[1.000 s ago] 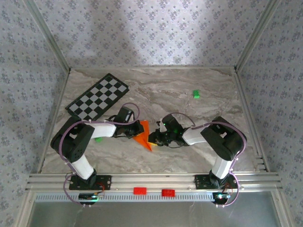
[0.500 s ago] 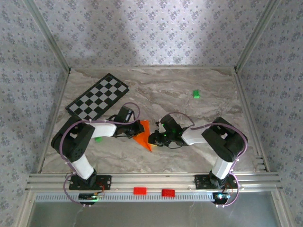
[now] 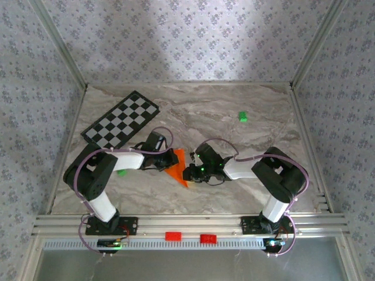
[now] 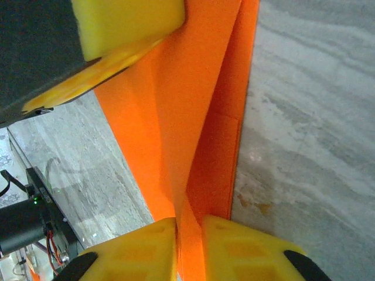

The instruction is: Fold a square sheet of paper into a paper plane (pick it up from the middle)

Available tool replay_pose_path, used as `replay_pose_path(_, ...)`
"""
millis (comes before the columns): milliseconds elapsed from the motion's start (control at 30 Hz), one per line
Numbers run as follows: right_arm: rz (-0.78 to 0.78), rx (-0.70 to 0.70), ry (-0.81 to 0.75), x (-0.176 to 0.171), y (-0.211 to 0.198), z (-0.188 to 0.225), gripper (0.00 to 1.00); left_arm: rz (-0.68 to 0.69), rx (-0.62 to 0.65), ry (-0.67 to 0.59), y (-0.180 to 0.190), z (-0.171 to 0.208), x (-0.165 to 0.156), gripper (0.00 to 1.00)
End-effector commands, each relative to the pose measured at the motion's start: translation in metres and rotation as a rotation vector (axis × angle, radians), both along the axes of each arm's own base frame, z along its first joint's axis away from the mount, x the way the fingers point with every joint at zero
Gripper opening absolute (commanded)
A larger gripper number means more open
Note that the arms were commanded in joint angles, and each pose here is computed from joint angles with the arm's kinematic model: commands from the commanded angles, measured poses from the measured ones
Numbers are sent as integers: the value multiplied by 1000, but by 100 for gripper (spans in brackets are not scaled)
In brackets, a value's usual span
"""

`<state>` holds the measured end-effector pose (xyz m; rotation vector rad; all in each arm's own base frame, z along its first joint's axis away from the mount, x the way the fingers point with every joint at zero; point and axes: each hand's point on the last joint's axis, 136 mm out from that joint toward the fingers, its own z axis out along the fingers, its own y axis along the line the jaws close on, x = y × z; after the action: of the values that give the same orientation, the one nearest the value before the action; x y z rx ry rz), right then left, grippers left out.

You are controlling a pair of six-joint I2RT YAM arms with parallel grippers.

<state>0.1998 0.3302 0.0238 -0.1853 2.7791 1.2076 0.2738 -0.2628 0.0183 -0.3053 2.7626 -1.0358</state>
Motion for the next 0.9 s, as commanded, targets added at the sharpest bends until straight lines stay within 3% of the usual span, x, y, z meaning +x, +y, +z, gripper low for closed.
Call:
replay_pose_path(0,1,-82,95,-23,-21,-27,16,3,114,95,19,-32,-21,7)
replay_pose_path(133,-15,-46,111,-24,-21,-28,12,1,115,94,19,-32,-22,7)
replay_pose_path(567,-22,-2,101,-24,-20,-13,17,3,121,100,20,-34,-22,7)
replay_pose_path(767,-26,7,119,-29,-20,-19,8,3,119,101,20,-34,-22,6)
replay_pose_path(867,-25,6,125,-31,-18,-22,11,1,120,100,20,-34,-23,6)
